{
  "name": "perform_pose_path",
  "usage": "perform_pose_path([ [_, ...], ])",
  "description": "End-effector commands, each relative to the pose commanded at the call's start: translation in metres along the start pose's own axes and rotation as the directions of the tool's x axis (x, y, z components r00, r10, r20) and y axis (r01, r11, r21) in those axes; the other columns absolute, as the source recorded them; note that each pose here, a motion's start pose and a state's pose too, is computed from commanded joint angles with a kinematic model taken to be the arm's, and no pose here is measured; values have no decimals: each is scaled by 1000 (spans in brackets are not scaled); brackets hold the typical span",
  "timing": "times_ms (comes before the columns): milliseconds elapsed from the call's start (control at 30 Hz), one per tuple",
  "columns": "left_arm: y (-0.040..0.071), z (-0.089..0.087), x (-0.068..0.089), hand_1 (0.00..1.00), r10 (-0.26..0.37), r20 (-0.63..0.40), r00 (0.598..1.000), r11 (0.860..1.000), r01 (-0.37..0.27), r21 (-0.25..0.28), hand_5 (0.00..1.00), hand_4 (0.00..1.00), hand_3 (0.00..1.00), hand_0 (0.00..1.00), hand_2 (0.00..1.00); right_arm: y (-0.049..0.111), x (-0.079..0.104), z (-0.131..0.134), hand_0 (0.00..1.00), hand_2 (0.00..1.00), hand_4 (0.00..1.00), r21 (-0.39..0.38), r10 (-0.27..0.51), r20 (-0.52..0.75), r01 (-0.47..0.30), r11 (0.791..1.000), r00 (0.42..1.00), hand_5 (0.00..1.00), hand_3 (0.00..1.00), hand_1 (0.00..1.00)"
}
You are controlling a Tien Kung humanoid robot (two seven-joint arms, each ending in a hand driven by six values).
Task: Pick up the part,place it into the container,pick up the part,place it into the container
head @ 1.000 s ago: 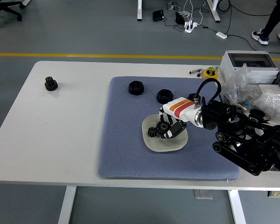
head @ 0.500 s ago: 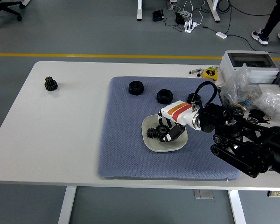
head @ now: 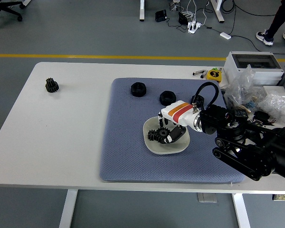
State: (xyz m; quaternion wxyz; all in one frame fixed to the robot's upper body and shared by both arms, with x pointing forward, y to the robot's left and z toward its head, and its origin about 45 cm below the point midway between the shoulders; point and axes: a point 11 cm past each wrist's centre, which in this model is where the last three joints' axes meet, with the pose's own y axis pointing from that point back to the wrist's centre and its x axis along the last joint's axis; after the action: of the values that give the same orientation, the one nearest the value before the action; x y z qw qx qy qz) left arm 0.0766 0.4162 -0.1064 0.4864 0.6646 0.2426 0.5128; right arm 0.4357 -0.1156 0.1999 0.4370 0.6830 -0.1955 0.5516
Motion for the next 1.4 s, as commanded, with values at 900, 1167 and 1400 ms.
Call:
perform_pose_path([
  [900,0,-8,-3,646,-7,8,1000,1000,6,13,492,592,554,651,620,63,104,11,151,594,998,-12,351,95,-352,936,931,447,595,425],
  [1167,0,-11,-5,644,-7,9,1000,1000,7,18,492,592,553,653,617,97,99,63,149,431,856,-184,540,331,-509,841,774,418,434,333],
  [1400,0,-8,-7,644,-12,7,1000,1000,12,13,493,592,553,651,620,121,67,118,73,256,867,-450,706,471,-545,708,528,308,277,156],
])
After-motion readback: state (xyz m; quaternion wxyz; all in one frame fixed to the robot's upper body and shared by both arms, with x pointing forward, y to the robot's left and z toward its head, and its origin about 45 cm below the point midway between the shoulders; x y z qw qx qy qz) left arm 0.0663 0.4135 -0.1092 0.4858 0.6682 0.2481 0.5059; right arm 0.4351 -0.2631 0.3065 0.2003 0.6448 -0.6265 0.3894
